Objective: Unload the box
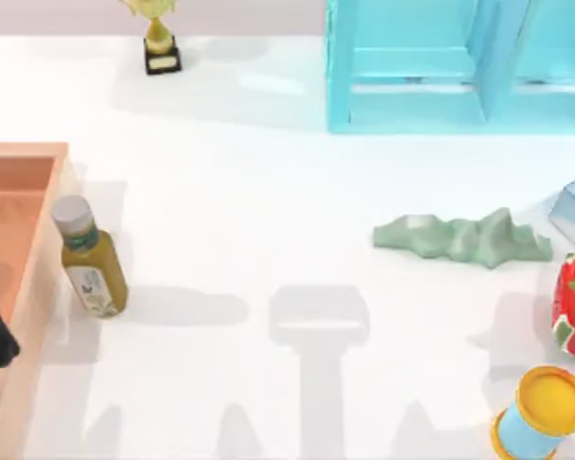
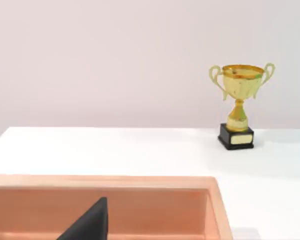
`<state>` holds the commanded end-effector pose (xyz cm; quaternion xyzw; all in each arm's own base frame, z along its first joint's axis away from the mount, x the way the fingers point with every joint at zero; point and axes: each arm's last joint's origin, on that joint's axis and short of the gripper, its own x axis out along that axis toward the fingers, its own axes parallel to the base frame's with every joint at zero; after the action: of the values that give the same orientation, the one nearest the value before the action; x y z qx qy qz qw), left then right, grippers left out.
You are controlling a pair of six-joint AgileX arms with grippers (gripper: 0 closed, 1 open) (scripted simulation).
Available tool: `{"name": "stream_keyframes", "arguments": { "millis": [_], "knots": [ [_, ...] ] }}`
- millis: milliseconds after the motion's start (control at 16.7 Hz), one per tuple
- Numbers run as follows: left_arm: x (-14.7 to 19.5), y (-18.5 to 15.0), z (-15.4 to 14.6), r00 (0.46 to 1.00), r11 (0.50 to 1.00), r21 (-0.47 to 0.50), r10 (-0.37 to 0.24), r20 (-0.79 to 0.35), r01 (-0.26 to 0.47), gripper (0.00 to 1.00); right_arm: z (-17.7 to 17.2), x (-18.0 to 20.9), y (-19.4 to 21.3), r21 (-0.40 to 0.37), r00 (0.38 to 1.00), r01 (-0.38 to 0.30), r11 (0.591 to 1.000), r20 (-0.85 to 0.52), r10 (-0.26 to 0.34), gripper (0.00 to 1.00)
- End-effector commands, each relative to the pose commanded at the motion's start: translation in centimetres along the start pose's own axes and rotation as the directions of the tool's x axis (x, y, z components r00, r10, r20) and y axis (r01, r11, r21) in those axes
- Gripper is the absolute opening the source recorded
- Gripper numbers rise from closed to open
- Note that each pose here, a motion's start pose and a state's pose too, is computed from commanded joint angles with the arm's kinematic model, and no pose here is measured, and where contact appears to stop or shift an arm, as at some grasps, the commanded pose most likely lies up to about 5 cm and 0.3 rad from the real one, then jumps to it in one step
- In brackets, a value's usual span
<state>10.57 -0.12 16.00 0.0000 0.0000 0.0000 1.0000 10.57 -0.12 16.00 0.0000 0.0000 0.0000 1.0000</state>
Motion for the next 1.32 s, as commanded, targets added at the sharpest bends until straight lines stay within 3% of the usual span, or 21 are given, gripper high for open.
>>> {"name": "stream_keyframes", "arguments": {
  "millis": [300, 480, 660, 780, 960, 1140, 1320],
  "knots": [
    [0.1, 0.2, 0.9, 0.998, 1.0, 0.024, 0.021, -0.066, -0.02, 1.0, 0.0, 0.0, 0.0, 0.0, 1.0, 0.0, 1.0, 0.0, 0.0, 1.0],
    [0.5, 0.7, 3.0, 0.973, 0.996, 0.069, 0.064, -0.221, -0.05, 1.0, 0.0, 0.0, 0.0, 0.0, 1.0, 0.0, 1.0, 0.0, 0.0, 1.0],
    [2.1, 1.7, 5.9, 0.886, 0.991, 0.112, 0.113, -0.45, -0.07, 1.0, 0.0, 0.0, 0.0, 0.0, 1.0, 0.0, 1.0, 0.0, 0.0, 1.0],
    [4.2, 2.6, 7.3, 0.77, 0.989, 0.128, 0.134, -0.624, -0.068, 1.0, 0.0, 0.0, 0.0, 0.0, 1.0, 0.0, 1.0, 0.0, 0.0, 1.0],
    [8.1, 4.6, 8.1, 0.533, 0.991, 0.123, 0.131, -0.836, -0.051, 1.0, 0.0, 0.0, 0.0, 0.0, 1.0, 0.0, 1.0, 0.0, 0.0, 1.0],
    [11.4, 6.7, 8.1, 0.309, 0.995, 0.092, 0.096, -0.946, -0.026, 1.0, 0.0, 0.0, 0.0, 0.0, 1.0, 0.0, 1.0, 0.0, 0.0, 1.0],
    [13.9, 8.5, 7.7, 0.131, 0.999, 0.048, 0.048, -0.99, -0.001, 1.0, 0.0, 0.0, 0.0, 0.0, 1.0, 0.0, 1.0, 0.0, 0.0, 1.0]
  ]
}}
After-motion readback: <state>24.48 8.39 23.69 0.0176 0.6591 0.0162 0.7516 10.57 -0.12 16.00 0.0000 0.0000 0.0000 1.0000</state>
